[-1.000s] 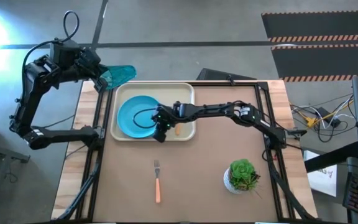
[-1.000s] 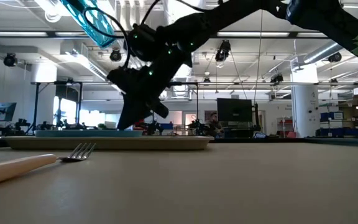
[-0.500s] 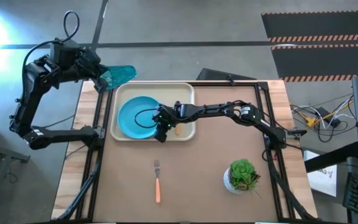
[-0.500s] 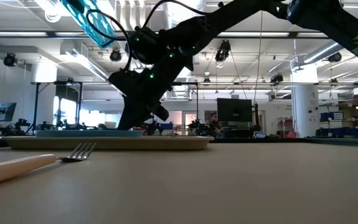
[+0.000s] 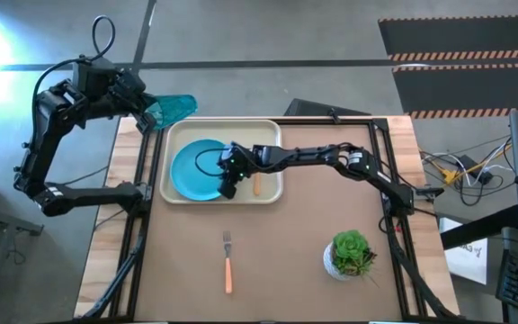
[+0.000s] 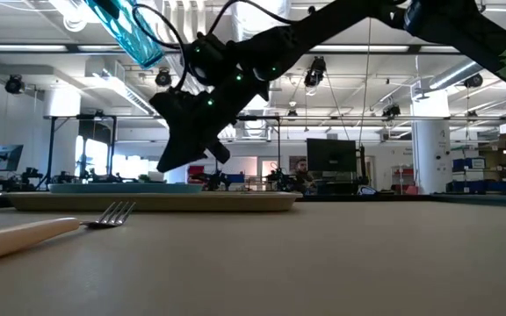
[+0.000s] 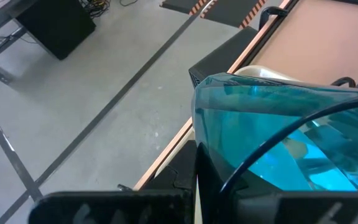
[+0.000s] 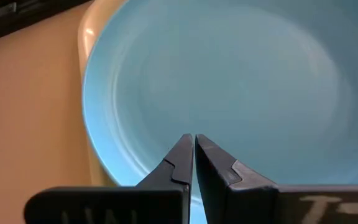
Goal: Pick and place plate/cup/fork/spoon on tray
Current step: Put the blue cup on the white serving tray to the top right of the light blue plate
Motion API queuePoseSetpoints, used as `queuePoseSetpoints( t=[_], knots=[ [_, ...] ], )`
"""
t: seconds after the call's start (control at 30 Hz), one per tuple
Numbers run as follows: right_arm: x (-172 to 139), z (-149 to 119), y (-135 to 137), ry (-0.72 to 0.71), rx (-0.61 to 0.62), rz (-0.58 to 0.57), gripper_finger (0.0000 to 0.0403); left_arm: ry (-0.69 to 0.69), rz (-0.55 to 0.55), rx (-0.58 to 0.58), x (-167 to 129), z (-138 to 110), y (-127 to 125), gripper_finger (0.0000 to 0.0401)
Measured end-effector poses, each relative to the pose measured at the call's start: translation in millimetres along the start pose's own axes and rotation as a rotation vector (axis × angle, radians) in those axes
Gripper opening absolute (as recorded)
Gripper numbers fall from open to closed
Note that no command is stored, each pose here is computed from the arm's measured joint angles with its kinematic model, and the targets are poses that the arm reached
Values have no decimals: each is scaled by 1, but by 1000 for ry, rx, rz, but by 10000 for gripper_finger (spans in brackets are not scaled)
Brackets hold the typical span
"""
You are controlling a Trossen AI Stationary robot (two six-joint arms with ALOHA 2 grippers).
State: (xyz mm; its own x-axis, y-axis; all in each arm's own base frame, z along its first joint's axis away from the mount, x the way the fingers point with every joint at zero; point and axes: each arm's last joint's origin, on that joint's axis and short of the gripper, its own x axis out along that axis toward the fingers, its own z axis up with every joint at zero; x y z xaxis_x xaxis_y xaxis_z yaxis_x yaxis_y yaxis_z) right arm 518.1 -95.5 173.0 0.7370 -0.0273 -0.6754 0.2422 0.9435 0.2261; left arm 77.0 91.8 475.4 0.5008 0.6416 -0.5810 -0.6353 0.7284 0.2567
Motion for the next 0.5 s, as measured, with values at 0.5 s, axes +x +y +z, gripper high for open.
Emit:
queuePoseSetpoints(
  t=[0.5],
  knots=[
    [6, -23, -6, 119, 40, -27, 9, -2, 0, 0, -1, 0, 0, 0]
  ],
)
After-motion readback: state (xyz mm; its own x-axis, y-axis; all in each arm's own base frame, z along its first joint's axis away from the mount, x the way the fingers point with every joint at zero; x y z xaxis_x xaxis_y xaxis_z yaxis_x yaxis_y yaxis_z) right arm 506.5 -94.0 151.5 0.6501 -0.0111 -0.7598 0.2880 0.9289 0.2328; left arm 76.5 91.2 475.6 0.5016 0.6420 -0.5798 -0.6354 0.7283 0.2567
